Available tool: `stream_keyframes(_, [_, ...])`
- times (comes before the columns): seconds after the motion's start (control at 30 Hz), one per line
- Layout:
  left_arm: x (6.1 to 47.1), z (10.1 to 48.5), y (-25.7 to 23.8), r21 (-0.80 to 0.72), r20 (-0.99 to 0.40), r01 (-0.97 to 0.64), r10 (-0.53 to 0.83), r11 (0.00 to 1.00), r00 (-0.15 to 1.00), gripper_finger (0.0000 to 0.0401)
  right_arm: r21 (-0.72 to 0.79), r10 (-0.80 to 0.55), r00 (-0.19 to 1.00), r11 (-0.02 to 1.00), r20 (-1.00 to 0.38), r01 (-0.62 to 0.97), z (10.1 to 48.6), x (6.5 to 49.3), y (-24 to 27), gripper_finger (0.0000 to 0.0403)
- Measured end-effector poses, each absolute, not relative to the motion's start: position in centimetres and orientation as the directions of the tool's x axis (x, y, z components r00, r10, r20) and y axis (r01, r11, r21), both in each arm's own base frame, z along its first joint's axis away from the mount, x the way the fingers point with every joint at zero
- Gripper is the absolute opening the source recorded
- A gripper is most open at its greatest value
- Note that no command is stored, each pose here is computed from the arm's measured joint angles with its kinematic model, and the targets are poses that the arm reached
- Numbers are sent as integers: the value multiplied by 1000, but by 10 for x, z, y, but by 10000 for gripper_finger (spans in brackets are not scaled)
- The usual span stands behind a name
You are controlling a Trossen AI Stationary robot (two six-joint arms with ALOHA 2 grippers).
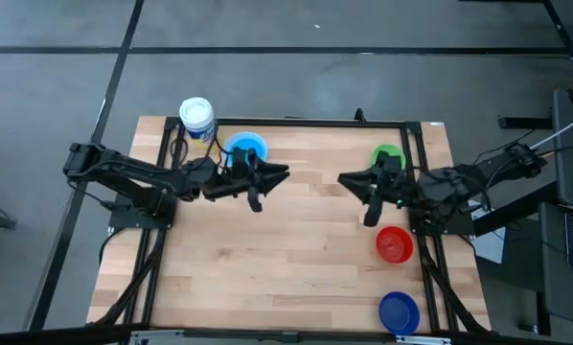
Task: Nest bowls inside each other
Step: Stack the red bowl on top of the light blue bowl
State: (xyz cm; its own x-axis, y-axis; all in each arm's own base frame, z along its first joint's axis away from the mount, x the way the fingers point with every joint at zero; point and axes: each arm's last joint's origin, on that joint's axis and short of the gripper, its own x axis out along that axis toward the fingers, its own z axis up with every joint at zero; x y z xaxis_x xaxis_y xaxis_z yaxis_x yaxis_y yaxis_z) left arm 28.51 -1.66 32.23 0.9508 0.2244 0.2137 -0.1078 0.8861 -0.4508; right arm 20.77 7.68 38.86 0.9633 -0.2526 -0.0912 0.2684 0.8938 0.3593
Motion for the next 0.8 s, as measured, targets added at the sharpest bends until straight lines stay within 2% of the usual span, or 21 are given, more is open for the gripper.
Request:
stream_keyframes(0.07, [279,324,-15,-415,173,-166,256,895,951,100,393,-269,951,867,-149,307,379,213,79,70])
stream_keyframes(0.23, [259,316,-10,-300,-51,-354,356,886,933,100,379,-336,817,759,-468,529,330,216,86,83])
stream_keyframes(0.33, [251,305,-9,-256,-199,-406,363,877,910,100,373,-293,731,709,-616,599,306,216,98,87])
stream_keyframes(0.4, [248,303,-10,-250,-230,-412,360,876,904,100,370,-244,674,684,-697,629,292,217,109,89])
stream_keyframes(0.6, [247,304,-13,-256,-229,-403,350,879,908,100,428,-113,586,575,-802,697,271,204,148,87])
stream_keyframes(0.8, [247,304,-13,-258,-230,-405,352,877,907,100,485,-32,548,427,-836,763,266,174,178,98])
